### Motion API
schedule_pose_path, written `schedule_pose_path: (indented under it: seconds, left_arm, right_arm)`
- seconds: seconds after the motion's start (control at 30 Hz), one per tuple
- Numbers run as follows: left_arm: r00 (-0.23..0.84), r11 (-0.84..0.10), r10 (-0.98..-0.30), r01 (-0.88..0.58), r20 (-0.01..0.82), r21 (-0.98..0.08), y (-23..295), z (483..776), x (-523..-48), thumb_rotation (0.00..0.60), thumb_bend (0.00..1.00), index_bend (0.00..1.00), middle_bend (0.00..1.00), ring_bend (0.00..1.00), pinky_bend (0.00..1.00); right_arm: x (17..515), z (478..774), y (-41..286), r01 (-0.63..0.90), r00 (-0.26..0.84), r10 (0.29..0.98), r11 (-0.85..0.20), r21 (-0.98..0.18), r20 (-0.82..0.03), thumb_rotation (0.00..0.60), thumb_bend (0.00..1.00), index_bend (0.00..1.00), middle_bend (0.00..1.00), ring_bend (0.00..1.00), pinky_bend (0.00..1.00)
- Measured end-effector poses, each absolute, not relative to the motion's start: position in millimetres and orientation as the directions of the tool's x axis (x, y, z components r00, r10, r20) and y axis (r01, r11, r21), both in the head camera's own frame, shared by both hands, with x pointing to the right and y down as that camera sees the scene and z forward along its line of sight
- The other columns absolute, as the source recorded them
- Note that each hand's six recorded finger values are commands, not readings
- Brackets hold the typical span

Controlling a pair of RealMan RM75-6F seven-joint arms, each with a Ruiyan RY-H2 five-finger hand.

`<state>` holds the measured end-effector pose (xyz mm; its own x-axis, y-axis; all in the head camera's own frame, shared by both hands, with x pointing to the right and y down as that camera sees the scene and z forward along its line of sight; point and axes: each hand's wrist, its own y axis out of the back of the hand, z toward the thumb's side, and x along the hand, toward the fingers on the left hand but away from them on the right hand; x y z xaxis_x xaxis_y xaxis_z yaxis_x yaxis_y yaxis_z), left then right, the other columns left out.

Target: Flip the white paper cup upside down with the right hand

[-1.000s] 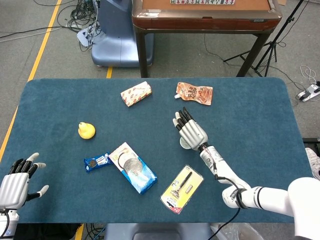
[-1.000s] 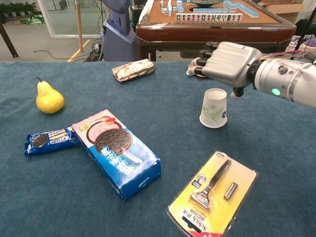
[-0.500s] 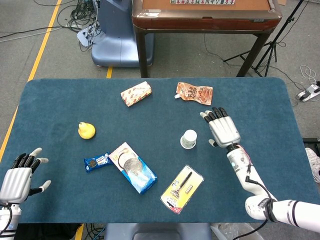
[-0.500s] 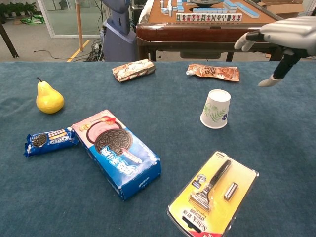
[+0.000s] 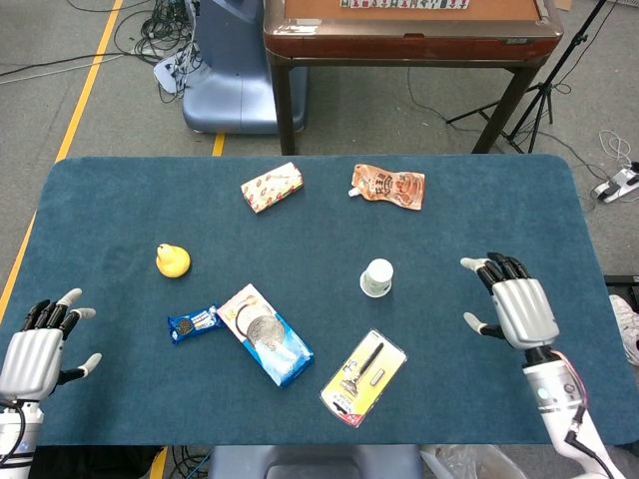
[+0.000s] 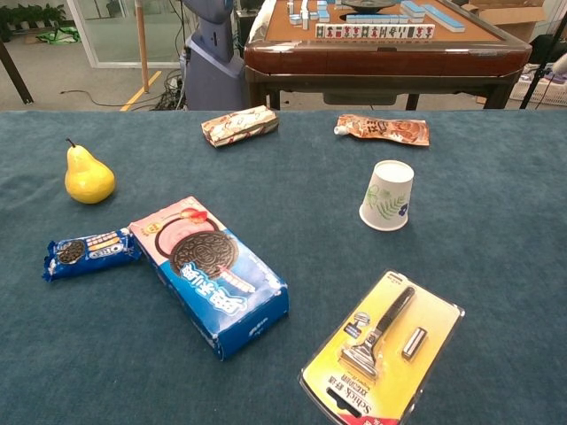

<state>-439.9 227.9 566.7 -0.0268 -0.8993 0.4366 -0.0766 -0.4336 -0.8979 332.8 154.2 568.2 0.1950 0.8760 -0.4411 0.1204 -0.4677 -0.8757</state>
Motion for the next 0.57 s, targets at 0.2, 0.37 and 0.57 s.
schedule_pose_path:
  seconds: [0.2, 0.37, 0.57]
  left_arm:
    - [-0.031, -0.419, -0.906, -0.078, 0.422, -0.905, 226.1, 565.6, -436.4, 0.600, 0.15, 0.28, 0.13, 0.16, 0.08]
    - [-0.031, -0.407, -0.911, -0.081, 0.411, -0.910, 226.3, 563.8, -435.6, 0.600, 0.15, 0.26, 0.13, 0.16, 0.08]
    - [-0.032, -0.416, -0.907, -0.078, 0.419, -0.906, 227.9, 565.3, -436.2, 0.600, 0.15, 0.26, 0.13, 0.16, 0.08]
  right_arm:
    - [346.2, 560.7, 186.4, 0.143, 0.189, 0.876, -0.472, -0.870, -0.444, 0.600, 0.19, 0.25, 0.28, 0.14, 0.22]
    - [348.4, 561.4, 196.2, 0.157, 0.182, 0.869, -0.487, -0.859, -0.459, 0.600, 0.19, 0.25, 0.28, 0.14, 0.22]
    - [349.4, 561.4, 199.4, 0.170, 0.175, 0.872, -0.484, -0.858, -0.457, 0.600, 0.19, 0.26, 0.28, 0.14, 0.22]
